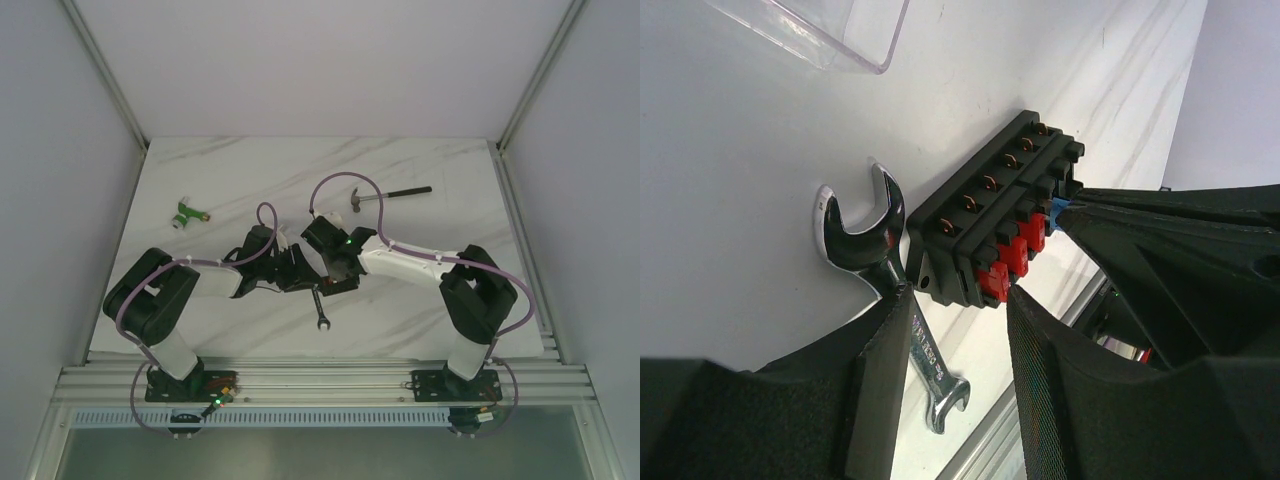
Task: Snap on the fuse box
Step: Install the fuse at the fuse box base.
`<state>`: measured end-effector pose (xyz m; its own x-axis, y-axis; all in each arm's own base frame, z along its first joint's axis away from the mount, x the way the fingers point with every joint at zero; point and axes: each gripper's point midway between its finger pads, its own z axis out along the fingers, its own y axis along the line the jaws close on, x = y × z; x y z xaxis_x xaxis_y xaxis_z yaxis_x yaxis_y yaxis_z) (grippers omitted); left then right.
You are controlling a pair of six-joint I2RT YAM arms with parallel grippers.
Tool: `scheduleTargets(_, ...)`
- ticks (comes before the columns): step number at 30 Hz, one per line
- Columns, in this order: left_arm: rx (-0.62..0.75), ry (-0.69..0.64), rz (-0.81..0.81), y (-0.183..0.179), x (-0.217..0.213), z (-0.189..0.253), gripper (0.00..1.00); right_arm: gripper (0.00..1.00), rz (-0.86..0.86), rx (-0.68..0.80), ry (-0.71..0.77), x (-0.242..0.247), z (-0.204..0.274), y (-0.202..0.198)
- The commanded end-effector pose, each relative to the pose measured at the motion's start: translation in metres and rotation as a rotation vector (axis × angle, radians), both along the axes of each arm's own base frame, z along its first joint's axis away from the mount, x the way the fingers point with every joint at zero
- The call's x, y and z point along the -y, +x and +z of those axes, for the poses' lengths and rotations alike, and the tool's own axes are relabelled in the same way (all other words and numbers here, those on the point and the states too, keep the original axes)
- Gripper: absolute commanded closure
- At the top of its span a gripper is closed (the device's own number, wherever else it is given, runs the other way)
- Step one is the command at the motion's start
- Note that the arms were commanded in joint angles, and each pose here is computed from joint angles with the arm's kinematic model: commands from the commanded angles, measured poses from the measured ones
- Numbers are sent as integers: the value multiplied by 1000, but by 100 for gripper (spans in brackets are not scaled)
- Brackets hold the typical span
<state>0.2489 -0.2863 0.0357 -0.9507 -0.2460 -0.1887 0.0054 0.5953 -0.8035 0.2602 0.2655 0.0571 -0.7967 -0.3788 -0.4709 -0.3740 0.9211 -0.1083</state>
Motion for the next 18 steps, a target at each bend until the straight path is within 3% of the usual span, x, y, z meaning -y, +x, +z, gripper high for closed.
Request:
scheduleTargets(1, 3, -12, -11, 1, 5, 4, 49, 100, -21, 14, 0, -4, -1, 3)
scheduleTargets(18, -5, -6, -8, 0, 4, 2, 49, 100, -43, 50, 0, -1, 13, 7)
